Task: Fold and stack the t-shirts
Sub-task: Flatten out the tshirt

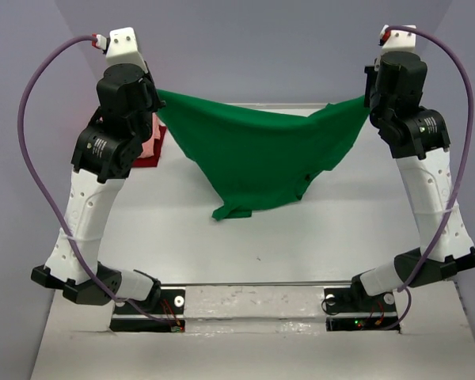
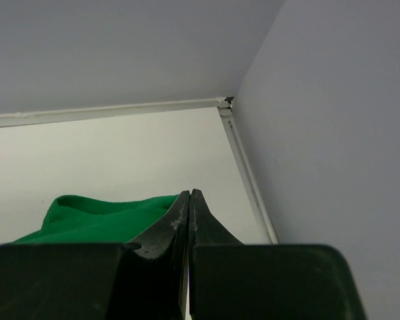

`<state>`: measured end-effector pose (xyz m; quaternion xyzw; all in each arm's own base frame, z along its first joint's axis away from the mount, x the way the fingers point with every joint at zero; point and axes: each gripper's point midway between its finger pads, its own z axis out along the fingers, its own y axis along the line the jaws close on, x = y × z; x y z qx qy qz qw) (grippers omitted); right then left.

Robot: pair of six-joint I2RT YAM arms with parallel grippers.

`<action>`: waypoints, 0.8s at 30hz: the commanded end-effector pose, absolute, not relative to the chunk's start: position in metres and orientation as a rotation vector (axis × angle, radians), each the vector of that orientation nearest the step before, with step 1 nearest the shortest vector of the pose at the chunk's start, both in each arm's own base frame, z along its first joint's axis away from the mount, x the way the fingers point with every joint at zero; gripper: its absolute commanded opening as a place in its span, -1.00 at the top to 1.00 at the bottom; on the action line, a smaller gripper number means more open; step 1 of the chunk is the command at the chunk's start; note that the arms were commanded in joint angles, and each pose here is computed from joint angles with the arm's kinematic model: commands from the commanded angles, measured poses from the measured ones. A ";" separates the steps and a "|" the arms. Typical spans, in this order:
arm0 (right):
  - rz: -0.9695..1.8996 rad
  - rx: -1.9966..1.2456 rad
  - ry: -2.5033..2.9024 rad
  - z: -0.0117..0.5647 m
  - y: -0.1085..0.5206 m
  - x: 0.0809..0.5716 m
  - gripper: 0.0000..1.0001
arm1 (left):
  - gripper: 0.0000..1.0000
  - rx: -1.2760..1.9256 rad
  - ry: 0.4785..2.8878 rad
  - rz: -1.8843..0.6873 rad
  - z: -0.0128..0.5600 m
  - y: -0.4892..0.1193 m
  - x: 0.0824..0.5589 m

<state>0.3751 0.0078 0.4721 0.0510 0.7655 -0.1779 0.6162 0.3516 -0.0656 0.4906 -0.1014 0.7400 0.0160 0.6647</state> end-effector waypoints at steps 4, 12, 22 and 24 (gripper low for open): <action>-0.388 0.192 1.698 0.494 -0.009 0.350 1.00 | 1.00 -0.239 1.623 -0.022 0.506 -0.063 0.348; -0.464 0.226 1.607 0.523 -0.023 0.333 1.00 | 1.00 -0.242 1.543 -0.033 0.541 -0.059 0.341; -0.541 0.239 1.487 0.555 -0.034 0.270 1.00 | 1.00 -0.286 1.522 0.025 0.537 -0.030 0.294; -0.607 0.237 1.478 0.556 -0.041 0.254 1.00 | 1.00 -0.303 1.498 0.023 0.542 -0.021 0.278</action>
